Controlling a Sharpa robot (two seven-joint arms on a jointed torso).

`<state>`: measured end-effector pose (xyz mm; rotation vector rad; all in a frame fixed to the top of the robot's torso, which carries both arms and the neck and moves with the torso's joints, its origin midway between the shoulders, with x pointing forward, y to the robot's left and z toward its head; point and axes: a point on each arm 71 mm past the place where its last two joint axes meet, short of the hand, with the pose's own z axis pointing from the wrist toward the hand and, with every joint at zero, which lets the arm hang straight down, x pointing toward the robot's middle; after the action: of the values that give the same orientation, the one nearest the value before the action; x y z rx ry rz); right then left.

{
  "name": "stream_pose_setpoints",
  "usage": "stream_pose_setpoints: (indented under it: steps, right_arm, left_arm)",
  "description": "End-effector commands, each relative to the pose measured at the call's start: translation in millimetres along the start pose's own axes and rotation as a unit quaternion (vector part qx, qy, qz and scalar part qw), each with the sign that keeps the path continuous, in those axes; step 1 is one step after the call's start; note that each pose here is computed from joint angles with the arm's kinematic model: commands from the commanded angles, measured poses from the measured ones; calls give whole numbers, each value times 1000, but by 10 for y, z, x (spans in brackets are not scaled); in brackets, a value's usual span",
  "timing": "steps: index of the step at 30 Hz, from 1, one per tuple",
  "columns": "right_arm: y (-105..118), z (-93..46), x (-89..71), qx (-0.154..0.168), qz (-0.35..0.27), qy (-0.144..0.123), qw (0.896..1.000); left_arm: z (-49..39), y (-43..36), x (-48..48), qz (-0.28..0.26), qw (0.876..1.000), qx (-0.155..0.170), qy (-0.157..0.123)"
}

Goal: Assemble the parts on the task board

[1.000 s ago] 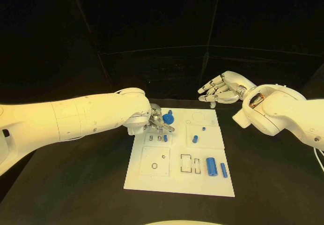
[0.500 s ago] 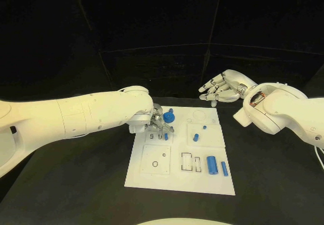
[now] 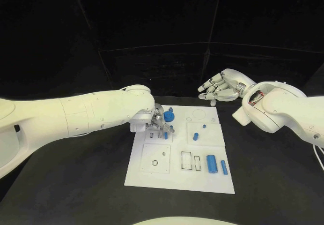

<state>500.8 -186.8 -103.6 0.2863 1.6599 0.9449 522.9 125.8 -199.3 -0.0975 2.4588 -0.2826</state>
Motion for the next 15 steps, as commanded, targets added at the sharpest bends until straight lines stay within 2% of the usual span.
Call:
stream_pose_setpoints:
  steps: [1,15]
  right_arm:
    - [17,6,-4,-4,-2,2,1000]
    - [27,20,4,-6,-2,1,1000]
  left_arm:
    - [1,-9,10,11,1000,-3,9]
    - [45,-36,33,14,1000,-3,17]
